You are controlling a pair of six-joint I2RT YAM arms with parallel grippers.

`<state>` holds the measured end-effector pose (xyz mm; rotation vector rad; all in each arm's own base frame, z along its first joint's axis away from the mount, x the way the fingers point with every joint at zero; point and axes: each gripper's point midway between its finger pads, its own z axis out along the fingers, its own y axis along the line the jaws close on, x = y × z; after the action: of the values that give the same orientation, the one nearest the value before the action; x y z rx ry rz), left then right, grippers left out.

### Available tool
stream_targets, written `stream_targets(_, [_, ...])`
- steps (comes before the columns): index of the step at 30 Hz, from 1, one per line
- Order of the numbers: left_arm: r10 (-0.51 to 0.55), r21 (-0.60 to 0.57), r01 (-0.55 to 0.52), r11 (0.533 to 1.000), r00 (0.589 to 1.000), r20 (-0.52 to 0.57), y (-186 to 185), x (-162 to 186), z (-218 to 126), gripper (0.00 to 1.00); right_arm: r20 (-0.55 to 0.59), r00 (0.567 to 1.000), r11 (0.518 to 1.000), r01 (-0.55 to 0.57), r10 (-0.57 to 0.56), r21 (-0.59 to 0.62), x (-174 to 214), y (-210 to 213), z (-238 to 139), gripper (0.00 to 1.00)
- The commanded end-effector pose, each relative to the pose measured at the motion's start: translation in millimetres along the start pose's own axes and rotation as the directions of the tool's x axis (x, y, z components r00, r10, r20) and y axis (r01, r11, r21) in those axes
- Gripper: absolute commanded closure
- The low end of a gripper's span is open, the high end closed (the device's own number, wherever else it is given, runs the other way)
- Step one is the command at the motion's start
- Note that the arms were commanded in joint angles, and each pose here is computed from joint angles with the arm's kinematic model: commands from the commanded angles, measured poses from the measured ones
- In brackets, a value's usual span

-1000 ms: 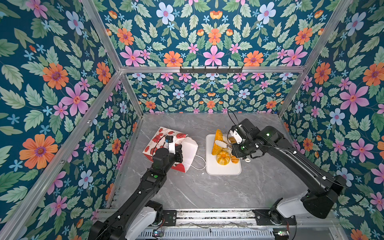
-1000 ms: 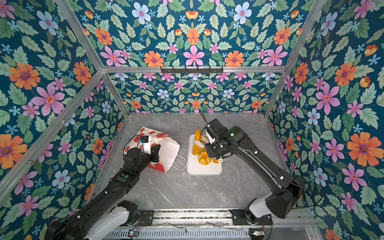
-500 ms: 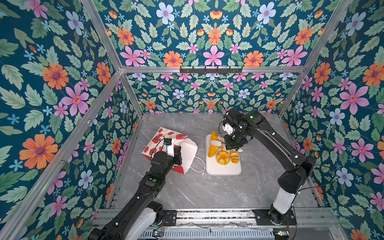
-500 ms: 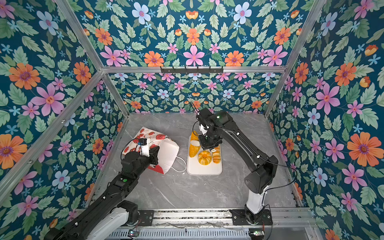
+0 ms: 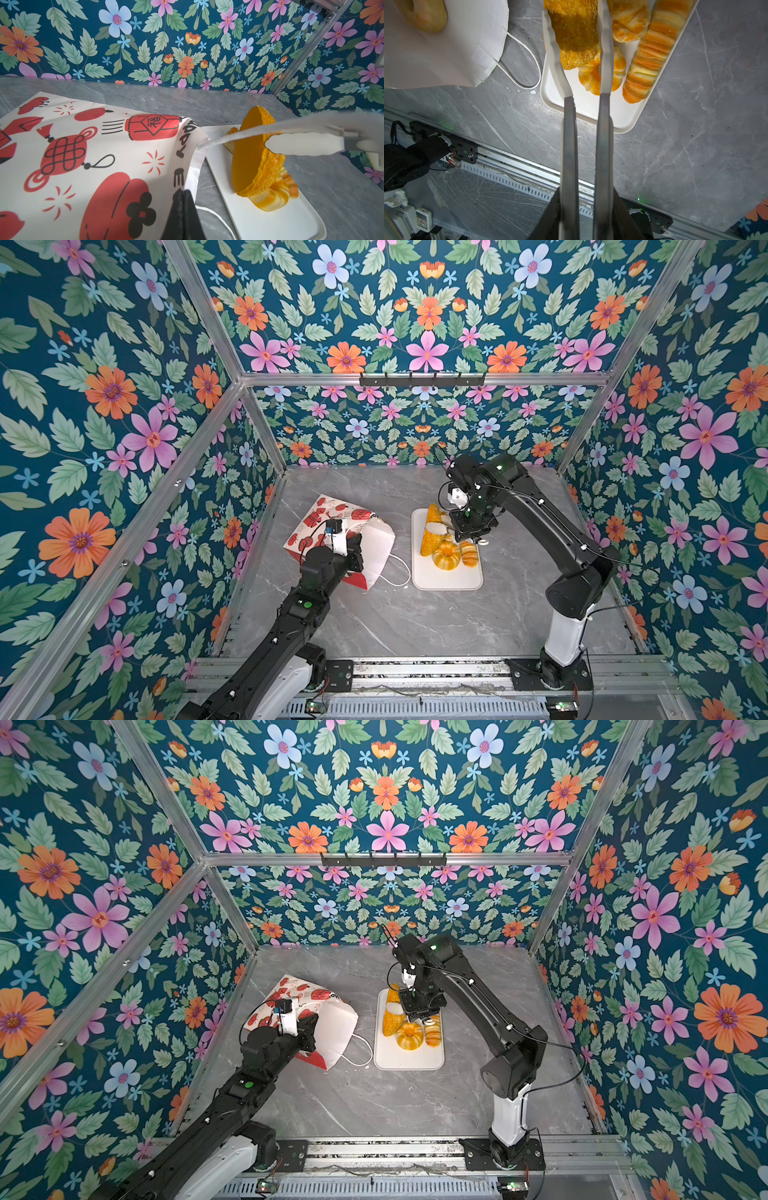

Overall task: Take the fake bread out of the paper bag
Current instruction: 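Lower the sugar-crusted bread onto the tray beside the yellow bun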

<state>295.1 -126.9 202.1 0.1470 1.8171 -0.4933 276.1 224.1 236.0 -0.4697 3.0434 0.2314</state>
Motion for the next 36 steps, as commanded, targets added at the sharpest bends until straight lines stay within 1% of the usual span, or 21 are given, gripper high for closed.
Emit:
stream_targets(1, [-0.004, 0.019, 0.004, 1.000, 0.999, 0.038, -4, -9, -1, 1.00, -0.022, 1.000, 1.000, -0.018, 0.018, 0.018, 2, -3, 5, 0.68])
stream_targets(5, [-0.009, 0.024, 0.008, 1.000, 0.999, 0.038, -5, -8, -2, 1.00, 0.017, 1.000, 1.000, -0.015, 0.015, 0.028, -14, -2, 13, 0.68])
stream_targets(9, [-0.010, 0.029, 0.009, 1.000, 0.999, 0.038, -5, -8, -2, 1.00, 0.038, 0.999, 1.000, -0.008, 0.007, 0.022, -26, 1, 20, 0.68])
stream_targets(13, [-0.011, 0.030, 0.010, 0.999, 0.999, 0.036, -6, -8, -1, 1.00, 0.048, 0.999, 0.999, 0.000, -0.003, 0.048, -36, -2, 29, 0.68])
stream_targets(18, [-0.013, 0.035, 0.011, 0.999, 0.999, 0.034, -6, -7, -1, 1.00, 0.074, 0.997, 0.999, -0.008, 0.004, 0.051, -48, -3, 40, 0.69])
stream_targets(30, [-0.015, 0.036, 0.014, 0.999, 1.000, 0.025, -6, -3, 1, 1.00, 0.094, 0.995, 0.999, -0.041, 0.039, 0.017, -74, -3, 76, 0.69])
stream_targets(36, [-0.018, 0.037, 0.017, 0.999, 1.000, 0.023, -6, -2, 1, 1.00, 0.084, 0.995, 0.999, -0.050, 0.051, -0.016, -75, 3, 87, 0.68])
